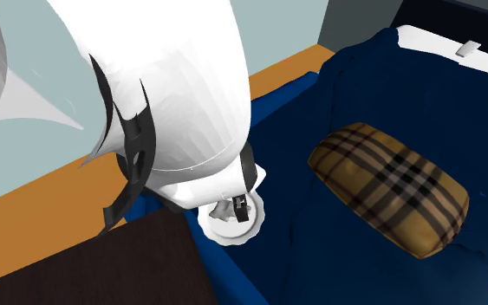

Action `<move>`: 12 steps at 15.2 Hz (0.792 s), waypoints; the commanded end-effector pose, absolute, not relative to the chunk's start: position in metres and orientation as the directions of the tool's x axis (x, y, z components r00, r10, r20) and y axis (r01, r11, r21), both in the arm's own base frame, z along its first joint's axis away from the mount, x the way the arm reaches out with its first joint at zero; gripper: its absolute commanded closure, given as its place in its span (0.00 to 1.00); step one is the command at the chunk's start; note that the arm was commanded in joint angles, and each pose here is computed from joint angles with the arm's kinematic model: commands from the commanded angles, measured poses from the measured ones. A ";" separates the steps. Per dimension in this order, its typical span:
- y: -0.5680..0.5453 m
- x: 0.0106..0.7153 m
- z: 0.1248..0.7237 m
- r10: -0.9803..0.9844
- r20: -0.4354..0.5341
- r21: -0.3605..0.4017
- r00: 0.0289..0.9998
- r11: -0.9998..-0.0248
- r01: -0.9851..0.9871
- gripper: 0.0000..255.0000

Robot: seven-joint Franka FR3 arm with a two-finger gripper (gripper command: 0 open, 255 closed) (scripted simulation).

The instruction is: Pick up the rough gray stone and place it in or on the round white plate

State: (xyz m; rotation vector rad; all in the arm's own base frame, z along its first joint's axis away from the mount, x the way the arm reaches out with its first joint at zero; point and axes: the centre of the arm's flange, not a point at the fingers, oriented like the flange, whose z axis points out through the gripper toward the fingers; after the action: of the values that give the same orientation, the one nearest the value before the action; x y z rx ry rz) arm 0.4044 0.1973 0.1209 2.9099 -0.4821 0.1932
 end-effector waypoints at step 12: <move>0.207 0.400 0.170 -0.306 0.158 0.161 0.939 -0.930 -0.330 0.00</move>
State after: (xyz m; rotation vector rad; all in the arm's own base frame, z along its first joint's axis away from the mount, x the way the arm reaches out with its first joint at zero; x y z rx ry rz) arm 0.3995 0.2075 0.1695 2.9100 -0.4821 0.1933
